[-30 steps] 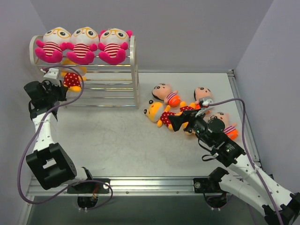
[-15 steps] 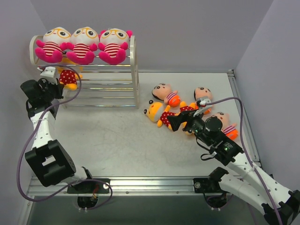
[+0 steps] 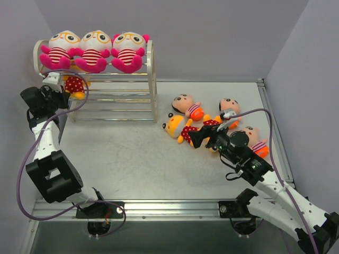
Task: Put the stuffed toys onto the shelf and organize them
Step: Place the stuffed toy onto shelf
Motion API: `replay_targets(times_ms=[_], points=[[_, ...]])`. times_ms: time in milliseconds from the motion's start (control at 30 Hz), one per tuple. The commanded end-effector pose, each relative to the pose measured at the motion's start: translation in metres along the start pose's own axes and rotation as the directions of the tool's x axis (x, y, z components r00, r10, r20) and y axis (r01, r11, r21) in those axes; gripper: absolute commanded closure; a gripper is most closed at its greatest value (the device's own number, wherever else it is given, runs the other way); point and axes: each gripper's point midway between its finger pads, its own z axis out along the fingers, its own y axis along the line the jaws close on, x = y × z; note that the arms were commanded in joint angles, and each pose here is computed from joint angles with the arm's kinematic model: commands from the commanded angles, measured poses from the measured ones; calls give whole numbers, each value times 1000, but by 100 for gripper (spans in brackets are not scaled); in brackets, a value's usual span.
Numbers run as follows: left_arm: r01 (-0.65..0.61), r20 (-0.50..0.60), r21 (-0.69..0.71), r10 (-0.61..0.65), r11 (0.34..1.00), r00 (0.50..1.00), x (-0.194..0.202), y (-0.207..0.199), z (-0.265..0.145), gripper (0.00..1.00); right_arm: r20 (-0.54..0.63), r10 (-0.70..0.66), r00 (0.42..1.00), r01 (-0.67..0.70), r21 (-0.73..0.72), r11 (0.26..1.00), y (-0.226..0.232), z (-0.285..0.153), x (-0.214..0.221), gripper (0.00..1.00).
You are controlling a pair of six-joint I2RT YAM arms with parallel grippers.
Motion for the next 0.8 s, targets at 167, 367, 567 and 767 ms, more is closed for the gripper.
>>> replay_targets(times_ms=[167, 367, 567, 767], points=[[-48, 55, -13, 48, 999, 997, -19, 15, 5, 90, 31, -12, 999, 12, -6, 1000, 1, 4, -8, 9], [-49, 40, -22, 50, 999, 998, -16, 19, 8, 85, 27, -12, 1000, 12, -3, 1000, 0, 4, -7, 9], [-51, 43, -31, 53, 998, 998, -22, 23, 9, 77, 21, -12, 1000, 13, -4, 1000, 1, 5, -6, 9], [-51, 47, -54, 54, 997, 997, -24, 27, 7, 70, 18, -16, 1000, 16, -8, 1000, 1, 6, -5, 9]])
